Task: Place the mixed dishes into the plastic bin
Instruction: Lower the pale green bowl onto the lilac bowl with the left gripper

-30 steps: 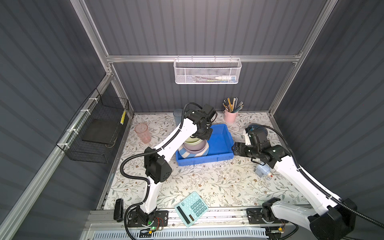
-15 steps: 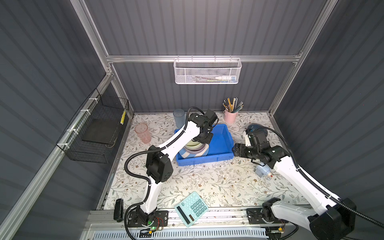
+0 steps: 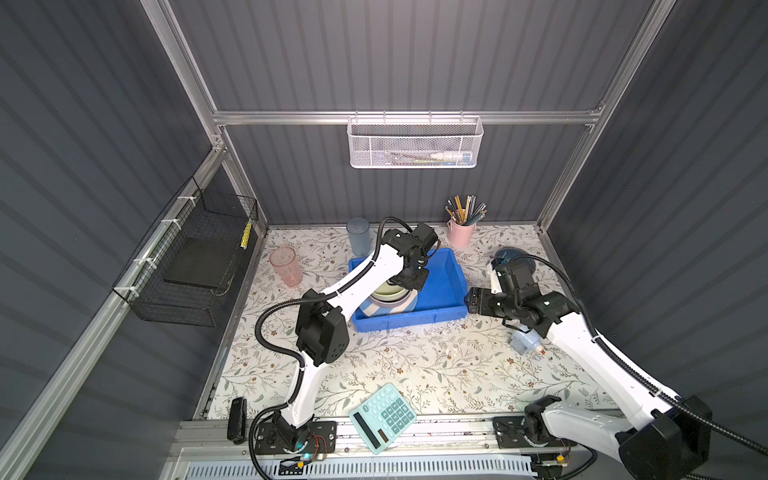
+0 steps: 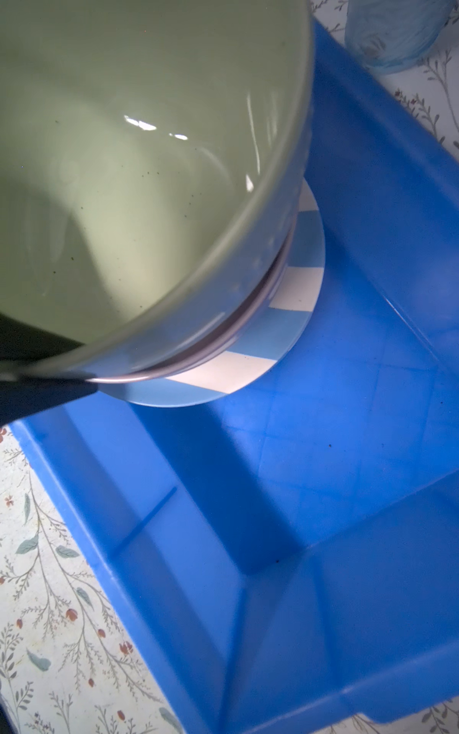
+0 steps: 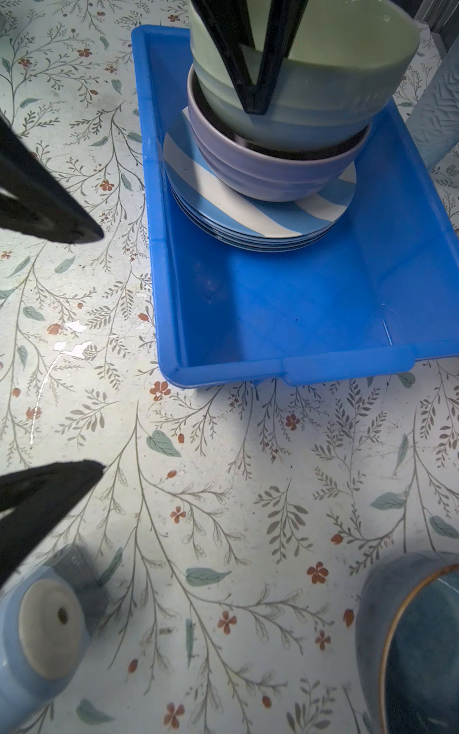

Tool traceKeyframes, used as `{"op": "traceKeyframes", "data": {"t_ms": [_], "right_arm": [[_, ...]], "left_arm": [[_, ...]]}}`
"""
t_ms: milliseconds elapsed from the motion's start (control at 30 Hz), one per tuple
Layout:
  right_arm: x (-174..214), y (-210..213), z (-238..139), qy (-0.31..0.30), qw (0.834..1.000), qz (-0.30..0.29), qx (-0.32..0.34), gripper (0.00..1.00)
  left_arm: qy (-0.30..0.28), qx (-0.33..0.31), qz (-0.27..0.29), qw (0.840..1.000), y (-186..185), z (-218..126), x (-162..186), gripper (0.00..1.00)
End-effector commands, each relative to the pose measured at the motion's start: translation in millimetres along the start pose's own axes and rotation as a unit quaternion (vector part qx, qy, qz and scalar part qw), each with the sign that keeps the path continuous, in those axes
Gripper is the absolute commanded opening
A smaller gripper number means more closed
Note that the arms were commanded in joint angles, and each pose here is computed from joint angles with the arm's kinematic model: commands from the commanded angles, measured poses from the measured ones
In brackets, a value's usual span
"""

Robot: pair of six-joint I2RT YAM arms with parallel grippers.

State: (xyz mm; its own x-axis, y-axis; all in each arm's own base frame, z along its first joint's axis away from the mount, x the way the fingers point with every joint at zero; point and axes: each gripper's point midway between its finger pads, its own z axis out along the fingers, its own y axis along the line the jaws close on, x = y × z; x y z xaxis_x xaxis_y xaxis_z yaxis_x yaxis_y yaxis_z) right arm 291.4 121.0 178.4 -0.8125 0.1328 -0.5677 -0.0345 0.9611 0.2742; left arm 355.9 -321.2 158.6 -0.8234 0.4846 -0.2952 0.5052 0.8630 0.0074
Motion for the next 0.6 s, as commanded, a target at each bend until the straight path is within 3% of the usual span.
{"op": "traceKeyframes", "data": {"t_ms": [0, 333, 567], "right_arm": [[1.3, -2.1, 1.4, 0.001, 1.000, 0.006, 0.001, 0.86], [-0.1, -1.6, 4.7, 0.002, 1.000, 0.008, 0.000, 0.86], [0.0, -1.2, 6.1, 0.004, 1.000, 0.009, -0.001, 0.86]], "left_arm": [[-0.002, -0.016, 0.014, 1.000, 2.2, -0.6, -0.1, 0.00], [0.012, -0.021, 0.015, 1.000, 3.6, 4.1, 7.3, 0.10], [0.007, -0.024, 0.013, 1.000, 5.3, -0.1, 7.1, 0.23]]}}
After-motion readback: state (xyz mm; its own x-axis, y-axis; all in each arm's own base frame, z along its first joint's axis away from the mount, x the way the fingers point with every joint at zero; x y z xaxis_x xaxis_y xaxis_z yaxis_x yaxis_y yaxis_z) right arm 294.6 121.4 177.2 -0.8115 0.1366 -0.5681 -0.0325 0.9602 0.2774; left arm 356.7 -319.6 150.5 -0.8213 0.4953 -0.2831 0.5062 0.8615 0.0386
